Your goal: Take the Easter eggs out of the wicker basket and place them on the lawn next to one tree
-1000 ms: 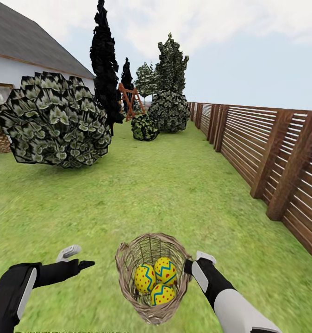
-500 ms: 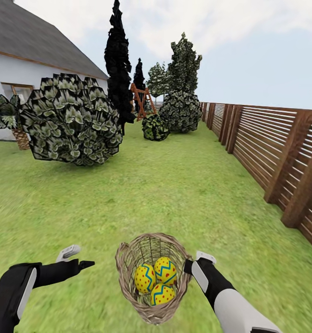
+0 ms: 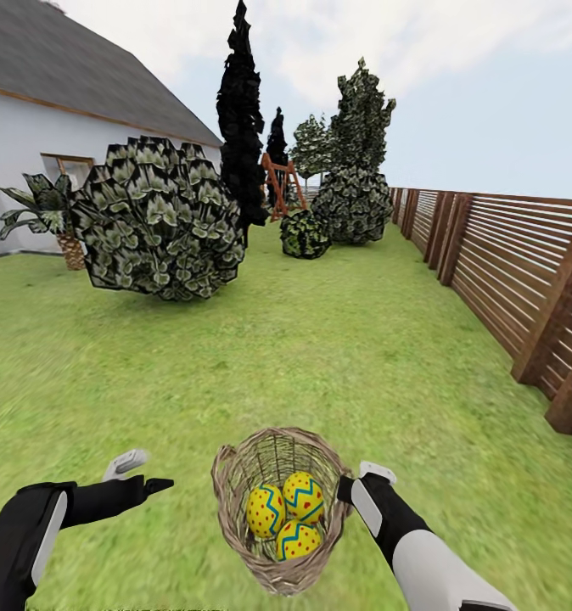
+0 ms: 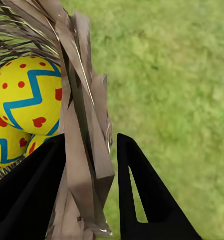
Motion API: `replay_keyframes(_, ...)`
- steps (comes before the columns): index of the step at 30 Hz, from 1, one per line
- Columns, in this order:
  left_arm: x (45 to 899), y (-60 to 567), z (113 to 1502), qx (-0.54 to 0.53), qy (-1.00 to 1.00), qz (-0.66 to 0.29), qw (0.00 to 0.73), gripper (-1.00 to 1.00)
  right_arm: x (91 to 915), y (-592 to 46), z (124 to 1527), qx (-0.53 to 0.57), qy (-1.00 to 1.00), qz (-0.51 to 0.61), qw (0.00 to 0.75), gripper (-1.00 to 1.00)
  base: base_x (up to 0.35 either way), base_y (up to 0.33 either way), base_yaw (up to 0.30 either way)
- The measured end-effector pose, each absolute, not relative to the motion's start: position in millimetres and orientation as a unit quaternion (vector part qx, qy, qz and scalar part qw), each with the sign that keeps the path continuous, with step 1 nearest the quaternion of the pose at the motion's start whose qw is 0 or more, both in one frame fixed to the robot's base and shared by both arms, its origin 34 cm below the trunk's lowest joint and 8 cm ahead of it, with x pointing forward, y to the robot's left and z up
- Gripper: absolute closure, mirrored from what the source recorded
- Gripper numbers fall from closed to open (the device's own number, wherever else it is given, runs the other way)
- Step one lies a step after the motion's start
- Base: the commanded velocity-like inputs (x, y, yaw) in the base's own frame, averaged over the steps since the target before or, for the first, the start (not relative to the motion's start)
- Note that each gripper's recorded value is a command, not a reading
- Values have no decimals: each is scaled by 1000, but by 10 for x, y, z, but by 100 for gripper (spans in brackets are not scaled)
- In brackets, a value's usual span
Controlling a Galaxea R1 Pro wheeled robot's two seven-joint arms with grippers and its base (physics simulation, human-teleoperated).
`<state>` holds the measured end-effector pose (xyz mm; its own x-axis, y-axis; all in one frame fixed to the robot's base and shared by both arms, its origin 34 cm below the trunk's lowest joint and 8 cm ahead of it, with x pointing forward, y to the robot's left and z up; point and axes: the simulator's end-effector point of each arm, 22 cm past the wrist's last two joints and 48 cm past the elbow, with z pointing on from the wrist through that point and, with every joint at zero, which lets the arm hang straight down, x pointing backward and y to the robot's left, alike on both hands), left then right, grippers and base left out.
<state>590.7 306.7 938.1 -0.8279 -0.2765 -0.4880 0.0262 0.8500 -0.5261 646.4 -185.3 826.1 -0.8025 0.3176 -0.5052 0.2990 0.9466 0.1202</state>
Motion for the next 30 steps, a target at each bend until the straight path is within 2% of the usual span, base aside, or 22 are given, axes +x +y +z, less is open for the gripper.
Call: replay_keyframes(30,5907,3067,9380,-68,918,-265,285,-100,6464,-1852,8261,162,949,17,269,100,0,0,171)
